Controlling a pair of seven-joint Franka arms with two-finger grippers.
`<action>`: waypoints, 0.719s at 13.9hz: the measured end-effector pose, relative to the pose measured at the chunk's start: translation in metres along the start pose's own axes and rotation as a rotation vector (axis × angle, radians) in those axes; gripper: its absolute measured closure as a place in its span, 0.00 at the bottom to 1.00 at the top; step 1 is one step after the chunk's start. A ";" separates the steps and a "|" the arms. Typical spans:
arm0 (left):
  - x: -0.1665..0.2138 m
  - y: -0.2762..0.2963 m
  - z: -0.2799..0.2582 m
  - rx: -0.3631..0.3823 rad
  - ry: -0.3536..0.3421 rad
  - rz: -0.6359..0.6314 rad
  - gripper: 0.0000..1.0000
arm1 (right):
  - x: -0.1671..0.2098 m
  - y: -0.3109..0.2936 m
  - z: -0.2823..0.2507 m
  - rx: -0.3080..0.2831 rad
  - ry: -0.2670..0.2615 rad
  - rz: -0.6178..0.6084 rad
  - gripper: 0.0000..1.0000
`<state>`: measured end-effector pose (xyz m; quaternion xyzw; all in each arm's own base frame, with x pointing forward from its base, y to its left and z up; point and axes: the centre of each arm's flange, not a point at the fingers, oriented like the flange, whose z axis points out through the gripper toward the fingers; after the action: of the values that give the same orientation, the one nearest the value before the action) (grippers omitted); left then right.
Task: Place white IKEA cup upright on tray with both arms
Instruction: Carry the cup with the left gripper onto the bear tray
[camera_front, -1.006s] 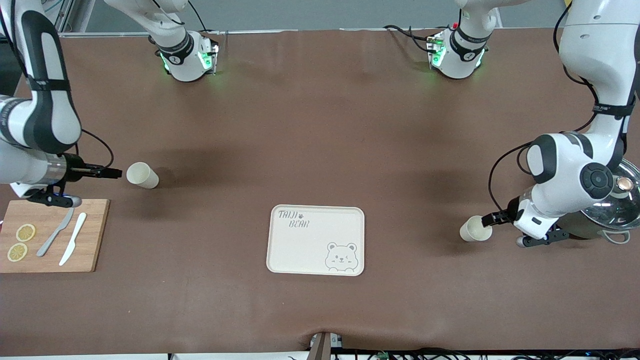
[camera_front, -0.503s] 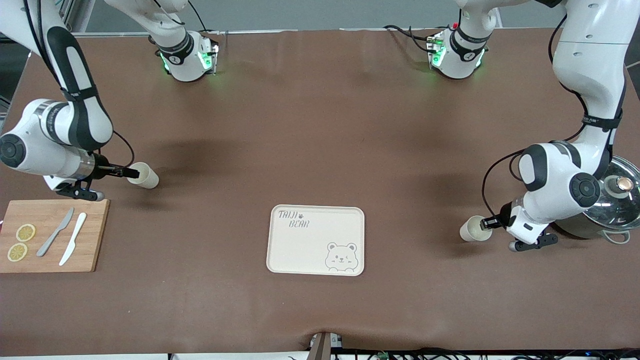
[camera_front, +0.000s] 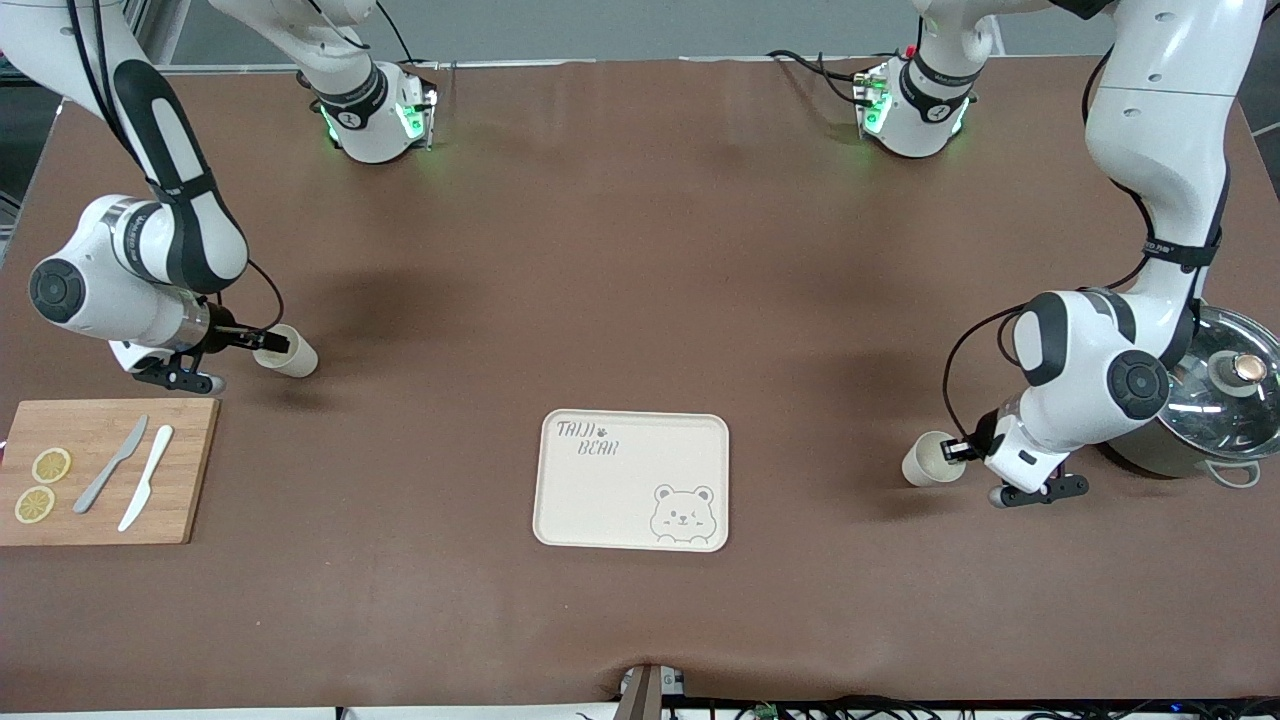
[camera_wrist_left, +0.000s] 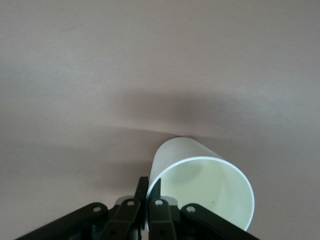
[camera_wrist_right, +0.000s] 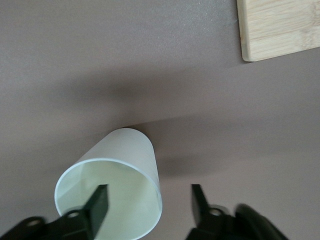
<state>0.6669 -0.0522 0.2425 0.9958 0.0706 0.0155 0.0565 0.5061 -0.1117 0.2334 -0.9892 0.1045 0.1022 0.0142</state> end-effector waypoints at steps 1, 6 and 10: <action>0.001 0.010 -0.003 -0.003 0.009 0.010 0.96 | 0.000 0.000 0.000 0.000 0.000 0.001 0.45; -0.007 0.086 -0.020 -0.018 0.021 -0.041 0.96 | 0.000 0.000 0.000 0.000 0.001 0.002 0.97; -0.032 0.173 -0.031 -0.044 0.038 -0.137 0.96 | 0.000 -0.001 0.000 0.000 0.003 0.000 0.97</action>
<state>0.6581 -0.2236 0.2922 0.9867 0.1392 0.0318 0.0779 0.5063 -0.1109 0.2333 -0.9893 0.1044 0.1005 0.0140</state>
